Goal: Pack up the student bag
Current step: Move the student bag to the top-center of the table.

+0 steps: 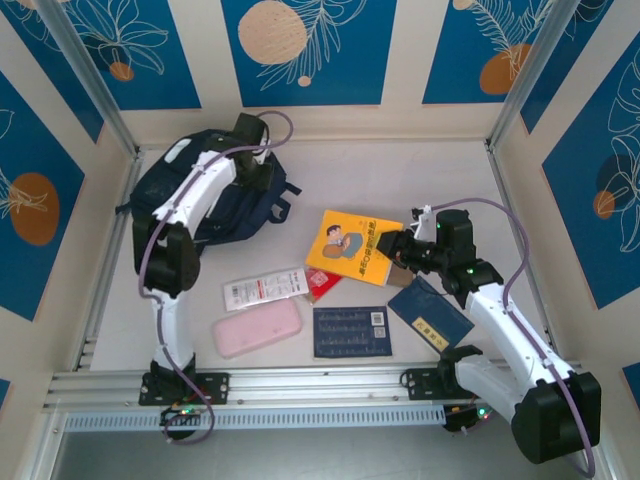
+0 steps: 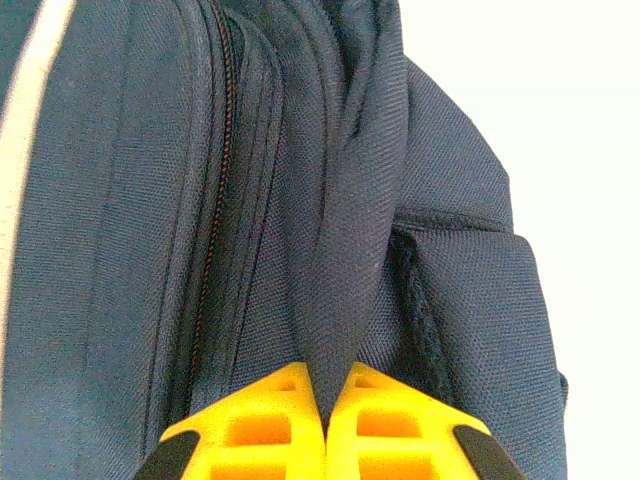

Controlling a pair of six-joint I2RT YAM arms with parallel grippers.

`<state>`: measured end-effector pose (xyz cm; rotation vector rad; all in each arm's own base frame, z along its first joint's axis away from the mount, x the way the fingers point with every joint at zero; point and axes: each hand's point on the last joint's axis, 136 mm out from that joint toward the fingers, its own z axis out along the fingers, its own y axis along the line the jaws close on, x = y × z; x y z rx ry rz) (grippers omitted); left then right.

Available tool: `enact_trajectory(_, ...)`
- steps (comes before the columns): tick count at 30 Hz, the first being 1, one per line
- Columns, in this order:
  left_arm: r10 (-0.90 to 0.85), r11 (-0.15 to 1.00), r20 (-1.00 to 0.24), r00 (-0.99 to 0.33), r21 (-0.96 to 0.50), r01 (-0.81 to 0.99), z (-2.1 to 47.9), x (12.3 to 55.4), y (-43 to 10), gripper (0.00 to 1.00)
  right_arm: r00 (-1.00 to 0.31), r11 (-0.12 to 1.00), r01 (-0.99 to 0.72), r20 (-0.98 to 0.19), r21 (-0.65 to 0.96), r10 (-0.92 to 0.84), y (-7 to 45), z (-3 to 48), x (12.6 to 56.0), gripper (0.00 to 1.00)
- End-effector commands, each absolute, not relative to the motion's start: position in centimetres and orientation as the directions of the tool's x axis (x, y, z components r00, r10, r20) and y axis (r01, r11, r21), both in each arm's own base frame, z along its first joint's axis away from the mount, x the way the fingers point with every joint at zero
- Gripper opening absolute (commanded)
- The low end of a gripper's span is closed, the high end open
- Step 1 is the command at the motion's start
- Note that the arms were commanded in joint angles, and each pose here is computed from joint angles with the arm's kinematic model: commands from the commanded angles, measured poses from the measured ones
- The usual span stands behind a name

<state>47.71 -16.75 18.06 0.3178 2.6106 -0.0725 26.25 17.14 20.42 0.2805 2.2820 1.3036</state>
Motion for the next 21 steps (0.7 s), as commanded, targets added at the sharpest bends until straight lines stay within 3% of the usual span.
enact_trajectory(1, 0.205, 0.946, -0.634, -0.746, -0.067, 0.318, 26.8, 44.9, -19.6, 0.00, -0.818, 0.446, -0.214, -0.409, 0.869, 0.405, 18.2, 26.4, 26.6, 0.00)
enact_trajectory(6, 0.135, 0.909, -0.672, -0.728, -0.209, 0.361, 31.0, 42.2, -22.0, 0.00, -0.804, 0.471, -0.250, -0.452, 0.846, 0.386, 18.3, 28.8, 26.3, 0.00)
enact_trajectory(11, 0.111, 0.812, -0.618, -0.779, -0.396, 0.430, 31.6, 39.0, -26.0, 0.00, -0.740, 0.624, -0.167, -0.515, 0.763, 0.432, 15.3, 29.4, 26.3, 0.00)
enact_trajectory(16, 0.063, 0.661, -0.503, -0.862, -0.626, 0.413, 28.7, 37.2, -30.0, 0.00, -0.676, 0.706, -0.056, -0.547, 0.706, 0.493, 12.3, 28.4, 25.9, 0.00)
enact_trajectory(21, 0.109, 0.582, -0.373, -0.922, -0.727, 0.363, 24.2, 36.1, -33.3, 0.00, -0.618, 0.775, 0.037, -0.595, 0.630, 0.513, 9.4, 27.4, 25.1, 0.00)
